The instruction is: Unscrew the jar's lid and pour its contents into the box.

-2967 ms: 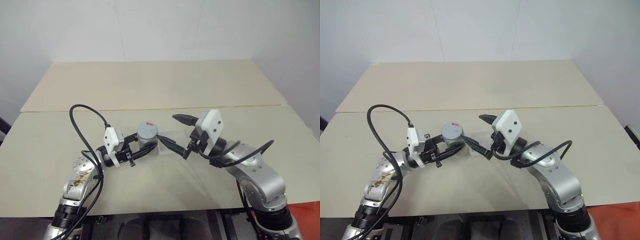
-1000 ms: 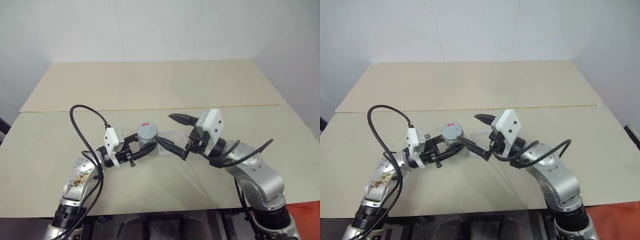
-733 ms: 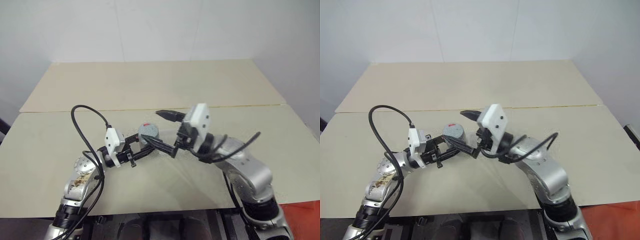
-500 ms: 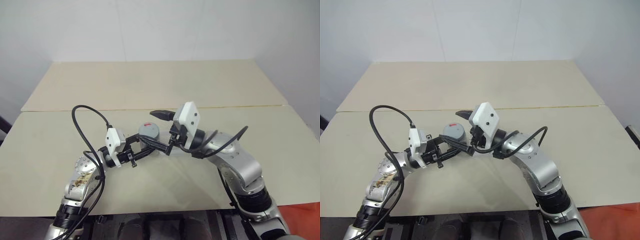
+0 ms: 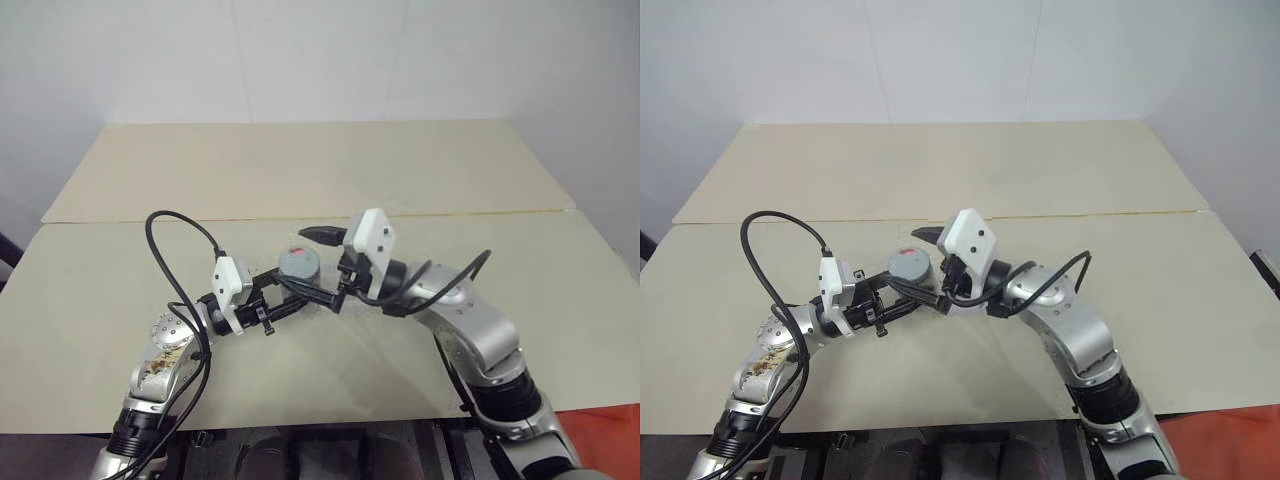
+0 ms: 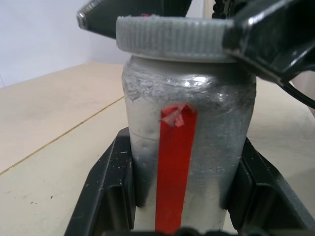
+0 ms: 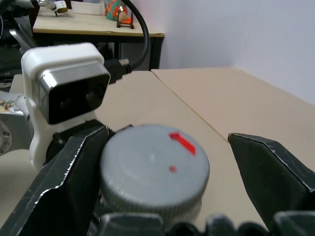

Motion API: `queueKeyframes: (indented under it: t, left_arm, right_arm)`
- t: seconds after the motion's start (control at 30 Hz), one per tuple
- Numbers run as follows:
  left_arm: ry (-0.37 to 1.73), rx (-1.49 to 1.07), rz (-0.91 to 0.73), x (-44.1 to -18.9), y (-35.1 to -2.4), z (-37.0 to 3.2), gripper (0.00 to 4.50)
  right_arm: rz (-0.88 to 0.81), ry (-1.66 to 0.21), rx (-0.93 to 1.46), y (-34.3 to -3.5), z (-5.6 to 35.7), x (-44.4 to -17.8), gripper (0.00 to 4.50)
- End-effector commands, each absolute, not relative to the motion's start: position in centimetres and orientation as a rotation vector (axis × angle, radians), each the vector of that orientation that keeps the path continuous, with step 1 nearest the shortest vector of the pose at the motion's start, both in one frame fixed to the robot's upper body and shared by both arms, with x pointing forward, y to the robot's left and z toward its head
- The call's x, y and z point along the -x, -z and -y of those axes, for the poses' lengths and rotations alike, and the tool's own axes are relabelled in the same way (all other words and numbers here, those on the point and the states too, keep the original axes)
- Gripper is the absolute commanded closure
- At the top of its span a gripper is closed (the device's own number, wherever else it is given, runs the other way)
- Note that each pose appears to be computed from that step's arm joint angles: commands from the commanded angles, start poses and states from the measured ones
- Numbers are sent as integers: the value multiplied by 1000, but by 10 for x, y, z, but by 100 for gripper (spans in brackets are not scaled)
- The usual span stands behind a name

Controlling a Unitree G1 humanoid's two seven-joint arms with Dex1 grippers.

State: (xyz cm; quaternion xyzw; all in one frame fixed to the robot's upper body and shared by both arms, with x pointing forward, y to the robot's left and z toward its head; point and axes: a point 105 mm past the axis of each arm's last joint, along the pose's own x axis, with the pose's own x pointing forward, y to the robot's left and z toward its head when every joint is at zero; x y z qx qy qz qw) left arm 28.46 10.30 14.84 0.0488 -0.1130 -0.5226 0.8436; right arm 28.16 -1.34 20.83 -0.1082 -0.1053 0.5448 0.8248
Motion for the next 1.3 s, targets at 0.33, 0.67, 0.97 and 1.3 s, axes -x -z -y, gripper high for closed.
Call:
queueKeyframes:
  t: [0.33,0.67,0.97,1.3]
  left_arm:
    - [1124,-145,303,-282,-161,-104,254]
    - [1128,-146,294,-282,-160,-106,254]
    - [1121,-142,290,-280,-158,-107,254]
    - [1115,-136,294,-279,-158,-104,254]
  right_arm:
    - [287,-1083,260,-217,45,-278,3]
    - [267,-1050,280,-212,64,-281,3]
    - [252,-1082,290,-210,69,-272,3]
    - [268,-1191,179,-227,43,-252,3]
